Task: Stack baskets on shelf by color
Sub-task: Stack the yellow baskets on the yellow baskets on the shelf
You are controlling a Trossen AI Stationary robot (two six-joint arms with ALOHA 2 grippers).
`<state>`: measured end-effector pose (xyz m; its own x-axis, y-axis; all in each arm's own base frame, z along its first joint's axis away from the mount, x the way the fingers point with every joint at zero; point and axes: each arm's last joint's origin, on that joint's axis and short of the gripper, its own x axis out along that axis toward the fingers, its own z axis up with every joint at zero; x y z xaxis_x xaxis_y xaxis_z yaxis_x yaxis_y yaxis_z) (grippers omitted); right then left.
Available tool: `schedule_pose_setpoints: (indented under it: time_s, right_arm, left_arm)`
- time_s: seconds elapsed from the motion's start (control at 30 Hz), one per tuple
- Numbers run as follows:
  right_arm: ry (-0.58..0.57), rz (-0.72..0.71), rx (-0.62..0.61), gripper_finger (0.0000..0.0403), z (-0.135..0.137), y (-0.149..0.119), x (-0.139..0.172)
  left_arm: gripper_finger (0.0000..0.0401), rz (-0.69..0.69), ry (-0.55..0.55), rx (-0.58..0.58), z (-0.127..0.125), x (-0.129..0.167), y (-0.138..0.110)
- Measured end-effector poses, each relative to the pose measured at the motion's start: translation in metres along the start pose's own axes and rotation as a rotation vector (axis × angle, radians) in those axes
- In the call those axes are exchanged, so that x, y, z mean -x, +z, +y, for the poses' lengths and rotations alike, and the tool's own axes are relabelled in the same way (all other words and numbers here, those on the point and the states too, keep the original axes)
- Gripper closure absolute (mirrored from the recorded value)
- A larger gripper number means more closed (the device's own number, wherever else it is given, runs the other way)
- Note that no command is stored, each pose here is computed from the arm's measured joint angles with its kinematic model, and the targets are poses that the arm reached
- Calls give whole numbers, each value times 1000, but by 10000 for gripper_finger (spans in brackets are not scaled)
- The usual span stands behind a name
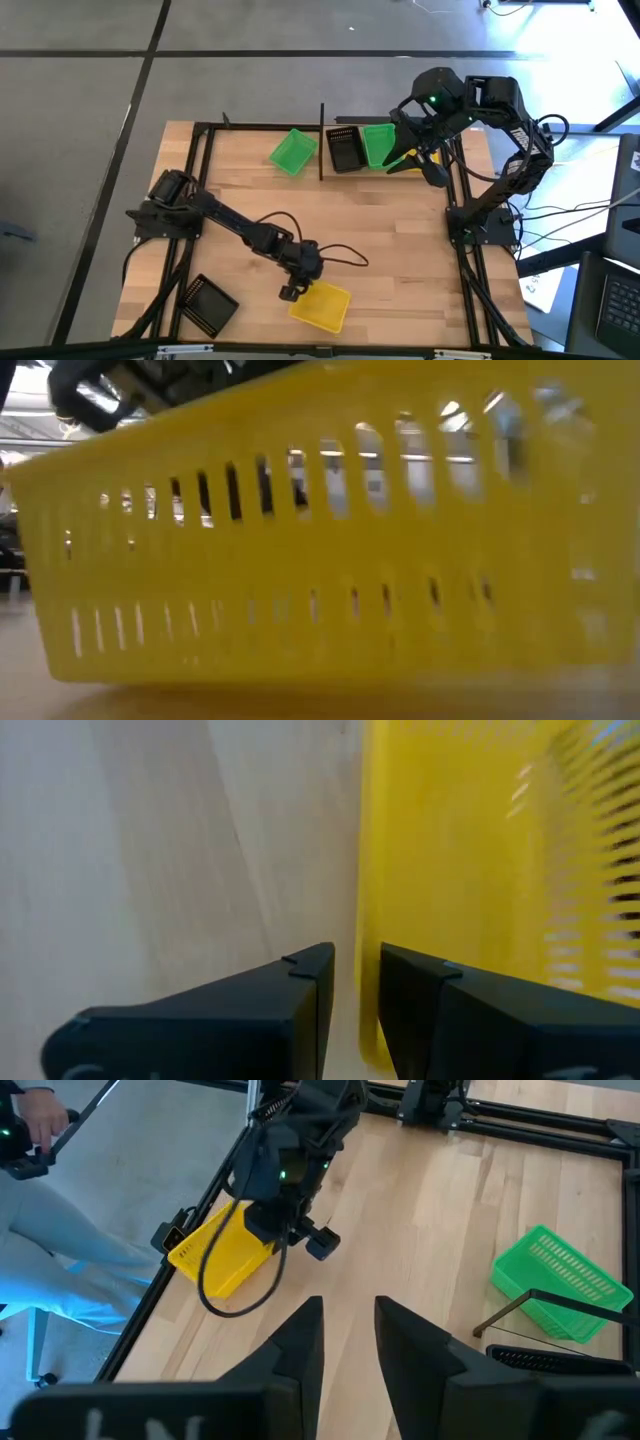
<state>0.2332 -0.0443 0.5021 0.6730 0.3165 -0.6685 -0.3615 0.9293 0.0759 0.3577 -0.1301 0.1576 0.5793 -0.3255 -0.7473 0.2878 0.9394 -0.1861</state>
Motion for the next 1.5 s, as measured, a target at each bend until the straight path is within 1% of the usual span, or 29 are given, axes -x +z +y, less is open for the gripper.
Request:
schedule_pose_setpoints:
  time_s: [0.13,0.23,0.3,0.4,0.53,0.63,0.7,0.77,0.83,0.9,0.97,1.13,1.33,1.5]
  right_arm:
    - [0,0,0,311,0,0,0]
    - [0,0,0,311,0,0,0]
    - [0,0,0,311,0,0,0]
    - [0,0,0,311,0,0,0]
    - [0,0,4,311,0,0,0]
    - [-1,-1,5,311,0,0,1]
    - [-2,-4,7,311,1,0,2]
    - [-6,-11,11,311,4,-1,6]
    - [-29,-11,12,311,6,-2,9]
    - [-70,-7,17,311,8,-4,14]
    - [-124,3,22,311,9,-5,19]
    - [-246,4,36,311,18,-11,37]
    - [-324,1,43,311,25,-16,49]
    - [-346,22,36,311,22,-16,46]
  left_arm:
    - [343,47,-12,10,2,-13,-9]
    - [346,38,0,50,3,-13,-8]
    - [358,33,11,62,5,-11,-7]
    - [389,19,20,93,12,-7,-3]
    - [399,40,-6,148,30,3,5]
    - [400,30,25,189,48,20,17]
    - [401,-30,44,212,61,29,30]
    - [401,-39,81,255,72,41,38]
    - [401,-89,146,278,83,49,50]
    - [401,-92,209,272,89,60,59]
    - [401,-124,263,237,93,69,72]
    - [401,-87,408,160,94,96,96]
    - [401,-79,609,94,89,132,124]
    - [401,-77,790,70,87,158,139]
